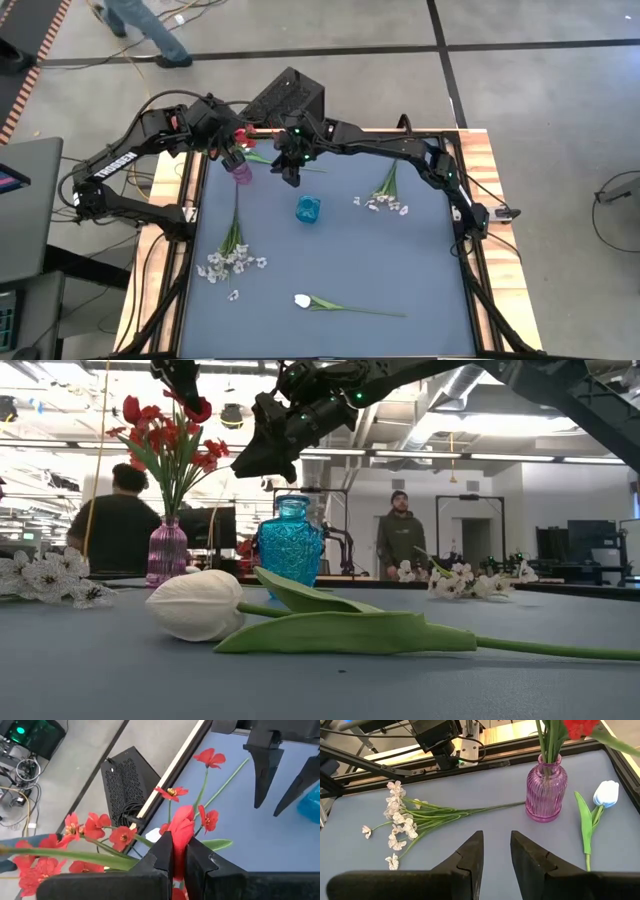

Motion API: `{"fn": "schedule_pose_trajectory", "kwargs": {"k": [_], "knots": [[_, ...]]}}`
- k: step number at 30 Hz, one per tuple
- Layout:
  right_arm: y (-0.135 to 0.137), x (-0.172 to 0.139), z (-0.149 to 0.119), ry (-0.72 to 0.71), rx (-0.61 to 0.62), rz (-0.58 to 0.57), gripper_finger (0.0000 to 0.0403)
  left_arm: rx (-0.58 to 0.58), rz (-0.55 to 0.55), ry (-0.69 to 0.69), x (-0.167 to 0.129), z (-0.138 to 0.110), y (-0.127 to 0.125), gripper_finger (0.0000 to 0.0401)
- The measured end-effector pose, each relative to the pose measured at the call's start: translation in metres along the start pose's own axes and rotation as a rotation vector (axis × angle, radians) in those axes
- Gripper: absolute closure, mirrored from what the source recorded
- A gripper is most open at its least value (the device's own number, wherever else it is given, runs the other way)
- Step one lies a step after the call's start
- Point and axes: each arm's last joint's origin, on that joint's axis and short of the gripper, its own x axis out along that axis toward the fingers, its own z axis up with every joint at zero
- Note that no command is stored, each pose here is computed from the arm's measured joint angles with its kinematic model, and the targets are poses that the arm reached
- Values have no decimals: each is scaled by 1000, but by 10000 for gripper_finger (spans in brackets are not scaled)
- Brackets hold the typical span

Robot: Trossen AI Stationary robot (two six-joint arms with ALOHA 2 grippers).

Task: Sort flowers into vase by color
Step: Put the red tulip into the purple vase

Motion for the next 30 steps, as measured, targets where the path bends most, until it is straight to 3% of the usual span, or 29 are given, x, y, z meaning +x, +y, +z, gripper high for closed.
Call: {"fn": "schedule_pose_trajectory", "kwargs": {"k": [11, 21, 27, 30], "knots": [[0, 0, 0, 0, 2, 0, 280, -3, -20, -15, 0, 1, -1, 382], [0, 0, 0, 0, 0, 0, 280, 68, -32, -23, -2, 1, -1, 282], [-1, 0, 0, 0, -1, 0, 280, 51, -173, -123, -16, -2, 0, 230], [-1, 0, 0, 0, 0, -1, 280, 39, -184, -160, -26, -7, 3, 216]]}}
